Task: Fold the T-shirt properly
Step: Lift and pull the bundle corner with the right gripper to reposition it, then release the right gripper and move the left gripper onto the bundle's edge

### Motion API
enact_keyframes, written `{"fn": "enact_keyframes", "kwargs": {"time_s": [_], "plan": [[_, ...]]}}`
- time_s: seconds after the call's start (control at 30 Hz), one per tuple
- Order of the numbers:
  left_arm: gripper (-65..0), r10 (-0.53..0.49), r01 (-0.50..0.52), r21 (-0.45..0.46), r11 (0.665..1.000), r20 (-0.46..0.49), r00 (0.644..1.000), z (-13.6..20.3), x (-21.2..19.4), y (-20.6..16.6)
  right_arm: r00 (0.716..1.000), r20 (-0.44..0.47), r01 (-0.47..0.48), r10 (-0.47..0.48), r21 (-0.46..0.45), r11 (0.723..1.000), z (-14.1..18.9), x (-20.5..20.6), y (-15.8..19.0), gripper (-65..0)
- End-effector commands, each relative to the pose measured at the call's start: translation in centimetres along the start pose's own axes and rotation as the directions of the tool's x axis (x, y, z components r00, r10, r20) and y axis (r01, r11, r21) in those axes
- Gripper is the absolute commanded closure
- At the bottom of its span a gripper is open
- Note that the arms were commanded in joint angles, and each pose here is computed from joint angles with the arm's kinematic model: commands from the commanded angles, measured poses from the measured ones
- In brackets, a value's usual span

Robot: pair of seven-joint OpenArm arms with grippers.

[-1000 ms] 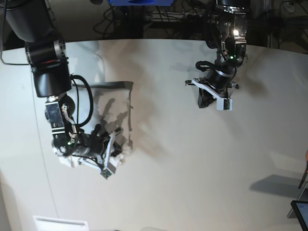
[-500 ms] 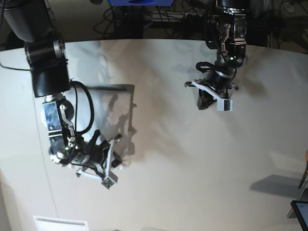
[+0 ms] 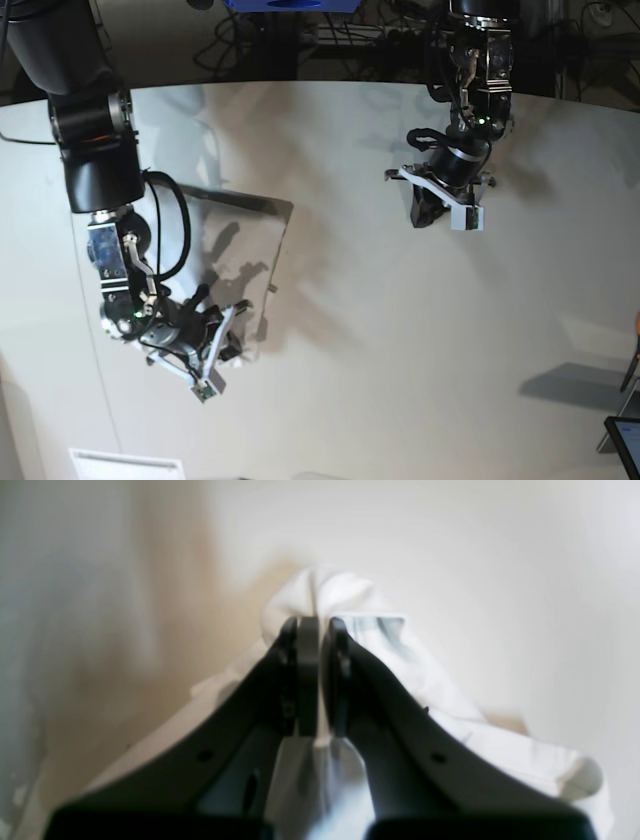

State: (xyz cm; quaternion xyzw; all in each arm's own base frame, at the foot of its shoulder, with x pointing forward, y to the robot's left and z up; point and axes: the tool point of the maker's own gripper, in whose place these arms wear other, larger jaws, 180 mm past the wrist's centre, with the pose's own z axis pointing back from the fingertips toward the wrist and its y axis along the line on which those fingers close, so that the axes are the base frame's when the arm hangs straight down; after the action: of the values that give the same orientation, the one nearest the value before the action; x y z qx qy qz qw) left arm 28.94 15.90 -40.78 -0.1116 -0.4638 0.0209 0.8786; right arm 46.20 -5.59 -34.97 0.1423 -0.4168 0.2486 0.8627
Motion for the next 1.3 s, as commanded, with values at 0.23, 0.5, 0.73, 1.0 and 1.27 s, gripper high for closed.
{"fn": "enact_keyframes", "kwargs": {"time_s": [0.23, 0.5, 0.73, 1.0, 1.27], "plan": [[0.0, -0.010, 0.010, 0.002, 1.000, -0.011, 1.000, 0.1, 0.0, 0.2, 0.990, 0.138, -0.008, 0.010, -0.014, 1.000, 0.6, 3.9, -0.8, -0.3], [0.0, -0.010, 0.010, 0.002, 1.000, -0.009, 1.000, 0.0, 0.0, 0.2, 0.981, 0.180, 0.081, -0.065, -0.082, 0.993, -0.1, 3.4, -2.9, -0.6], [0.0, -0.011, 0.011, 0.001, 1.000, -0.006, 1.000, 0.0, 0.2, 0.1, 0.986, 0.150, 0.102, -0.078, -0.160, 0.982, 0.5, 1.9, -5.6, -23.9], [0.0, -0.101, 0.101, -0.117, 0.988, 0.007, 0.995, -1.4, 1.5, -4.0, 0.953, 0.292, 0.015, 0.079, -0.306, 0.952, 7.7, 6.6, -10.1, -34.7], [0.0, -0.158, 0.178, -0.234, 0.956, 0.100, 0.982, -3.5, 5.8, -9.5, 0.942, 0.327, 0.035, 0.078, -0.327, 0.944, 10.7, 4.1, -8.9, -35.0]]}}
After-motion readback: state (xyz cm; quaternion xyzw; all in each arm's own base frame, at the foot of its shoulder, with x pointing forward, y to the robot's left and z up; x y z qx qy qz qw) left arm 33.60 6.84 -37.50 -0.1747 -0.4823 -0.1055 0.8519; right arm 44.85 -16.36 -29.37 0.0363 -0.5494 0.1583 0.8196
